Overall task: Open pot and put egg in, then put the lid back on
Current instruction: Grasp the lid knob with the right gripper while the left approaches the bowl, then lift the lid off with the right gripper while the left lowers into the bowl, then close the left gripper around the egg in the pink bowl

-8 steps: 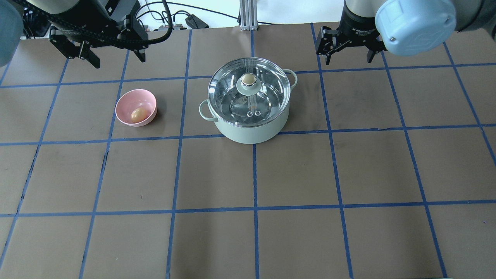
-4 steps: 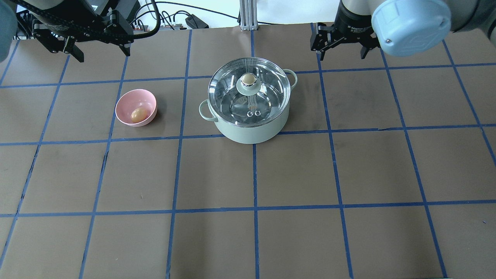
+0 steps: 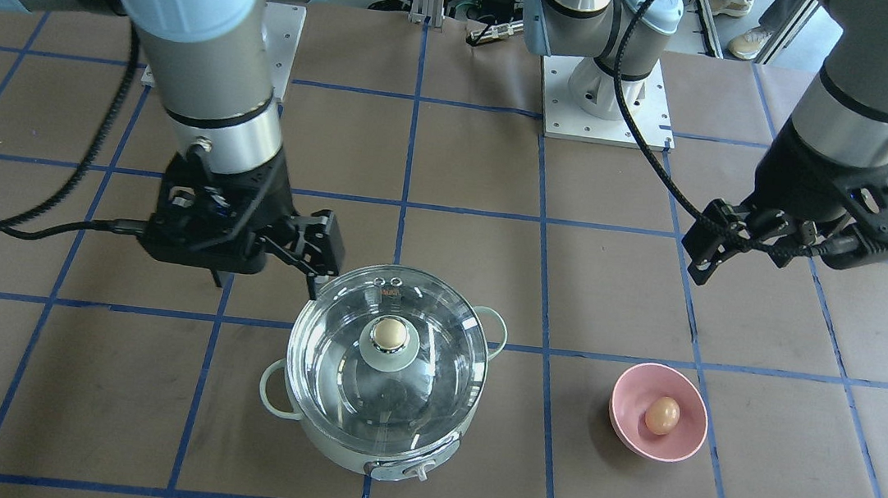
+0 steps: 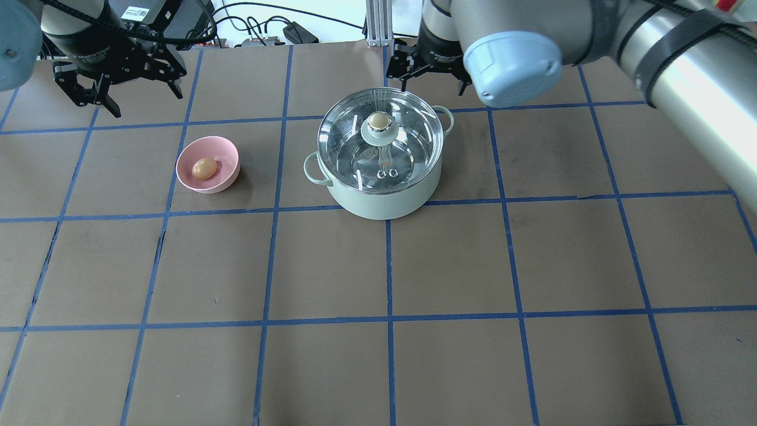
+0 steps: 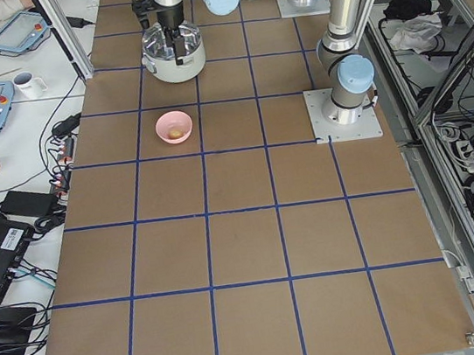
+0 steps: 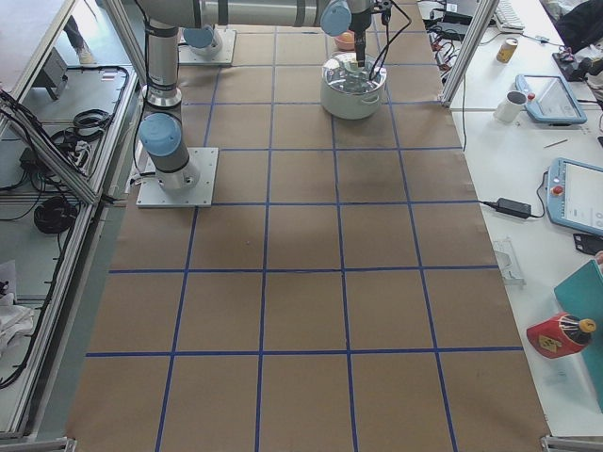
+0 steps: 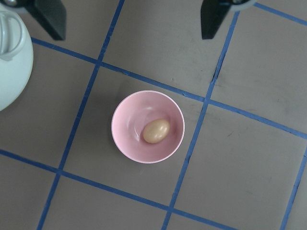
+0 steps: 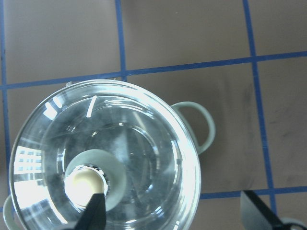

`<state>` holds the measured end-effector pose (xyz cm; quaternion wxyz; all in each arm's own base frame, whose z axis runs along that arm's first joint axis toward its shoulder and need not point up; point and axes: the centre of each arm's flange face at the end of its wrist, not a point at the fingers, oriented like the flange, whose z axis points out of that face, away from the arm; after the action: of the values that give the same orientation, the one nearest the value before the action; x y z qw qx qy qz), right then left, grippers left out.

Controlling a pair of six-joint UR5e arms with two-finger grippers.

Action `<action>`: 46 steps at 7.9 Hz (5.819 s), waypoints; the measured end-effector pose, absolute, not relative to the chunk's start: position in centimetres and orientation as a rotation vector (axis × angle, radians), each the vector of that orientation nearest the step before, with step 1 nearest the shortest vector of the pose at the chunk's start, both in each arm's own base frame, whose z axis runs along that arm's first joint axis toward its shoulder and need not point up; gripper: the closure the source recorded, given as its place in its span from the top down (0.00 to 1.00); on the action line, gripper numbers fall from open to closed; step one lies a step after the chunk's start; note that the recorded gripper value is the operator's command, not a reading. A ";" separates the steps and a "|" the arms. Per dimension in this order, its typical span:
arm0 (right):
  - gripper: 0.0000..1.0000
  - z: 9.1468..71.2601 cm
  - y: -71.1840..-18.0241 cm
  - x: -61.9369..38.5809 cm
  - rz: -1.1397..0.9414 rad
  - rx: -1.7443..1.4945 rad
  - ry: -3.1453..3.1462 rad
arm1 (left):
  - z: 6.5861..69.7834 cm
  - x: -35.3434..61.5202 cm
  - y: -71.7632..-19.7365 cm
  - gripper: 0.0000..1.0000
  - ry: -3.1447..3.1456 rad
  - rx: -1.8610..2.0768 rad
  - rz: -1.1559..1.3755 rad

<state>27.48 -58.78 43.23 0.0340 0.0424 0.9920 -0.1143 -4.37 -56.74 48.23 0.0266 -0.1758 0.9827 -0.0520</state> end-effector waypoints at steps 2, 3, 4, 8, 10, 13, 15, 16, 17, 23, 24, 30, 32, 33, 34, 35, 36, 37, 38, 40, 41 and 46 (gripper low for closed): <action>1.00 39.6 -59.2 32.8 -0.333 0.137 3.034 | 44.0 -3.6 -57.8 1.00 3.037 -0.537 -0.054; 1.00 37.7 -59.4 34.4 -0.310 0.135 3.036 | 42.4 -3.6 -57.9 1.00 3.052 -0.437 -0.039; 0.98 36.1 -59.7 35.3 -0.293 0.135 3.040 | 41.0 -3.6 -57.8 1.00 3.065 -0.339 -0.034; 0.00 34.6 -60.2 35.9 -0.279 0.142 3.042 | 38.2 -3.8 -58.0 1.00 3.092 0.123 -0.045; 0.00 34.9 -60.1 35.9 -0.284 0.126 3.042 | 35.9 -4.1 -58.8 1.00 3.142 0.229 -0.066; 0.00 37.2 -59.6 35.4 -0.320 0.045 3.037 | 32.6 -0.6 -60.5 1.00 3.130 0.405 -0.092; 0.00 41.0 -59.1 32.4 -0.330 -0.067 3.051 | 30.1 2.6 -61.4 1.00 3.136 0.420 -0.076; 0.00 42.7 -59.5 29.3 -0.325 -0.091 3.053 | 28.9 3.1 -62.1 1.00 3.134 0.418 -0.095; 0.00 44.2 -60.0 25.5 -0.312 -0.108 3.052 | 28.2 3.3 -62.7 1.00 3.138 0.417 -0.135; 0.00 44.1 -61.4 11.6 -0.216 -0.291 3.123 | 23.3 3.1 -63.2 1.00 3.192 0.393 -0.078; 0.00 43.9 -61.5 11.2 -0.211 -0.315 3.128 | 22.6 3.3 -63.3 1.00 3.189 0.356 -0.054; 0.00 43.9 -62.2 7.9 -0.236 -0.344 3.136 | 22.9 2.1 -63.9 0.88 3.167 0.340 -0.087; 0.00 44.1 -62.4 6.2 -0.244 -0.362 3.139 | 22.6 1.8 -63.8 0.85 3.169 0.354 -0.088; 0.00 44.2 -62.5 5.5 -0.252 -0.370 3.140 | 22.4 1.8 -63.8 0.85 3.169 0.361 -0.086; 0.00 44.3 -62.5 5.1 -0.259 -0.380 3.142 | 22.0 1.8 -63.9 0.85 3.167 0.379 -0.082; 0.00 44.4 -62.5 4.9 -0.263 -0.388 3.143 | 21.4 1.8 -64.0 0.85 3.165 0.395 -0.079; 0.00 44.4 -62.5 4.8 -0.265 -0.401 3.142 | 21.0 1.8 -64.0 0.85 3.163 0.399 -0.077; 0.00 44.4 -62.6 4.7 -0.266 -0.411 3.137 | 20.9 1.8 -64.1 0.85 3.163 0.394 -0.074; 0.00 44.3 -62.6 4.7 -0.263 -0.419 3.135 | 20.7 1.8 -64.1 0.85 3.165 0.386 -0.071; 0.00 44.1 -62.7 4.6 -0.259 -0.438 3.133 | 20.5 1.8 -64.1 0.84 3.172 0.380 -0.068; 0.00 44.1 -62.7 4.6 -0.259 -0.441 3.130 | 20.3 1.8 -64.1 0.84 3.174 0.380 -0.066; 0.00 43.8 -62.7 4.6 -0.250 -0.438 3.126 | 19.7 1.7 -63.9 0.78 3.180 0.380 -0.047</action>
<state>4.57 -62.67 43.80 -0.0123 -0.1384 0.9871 -0.0790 1.72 -63.88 19.65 -0.0307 0.1184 0.9924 -0.0147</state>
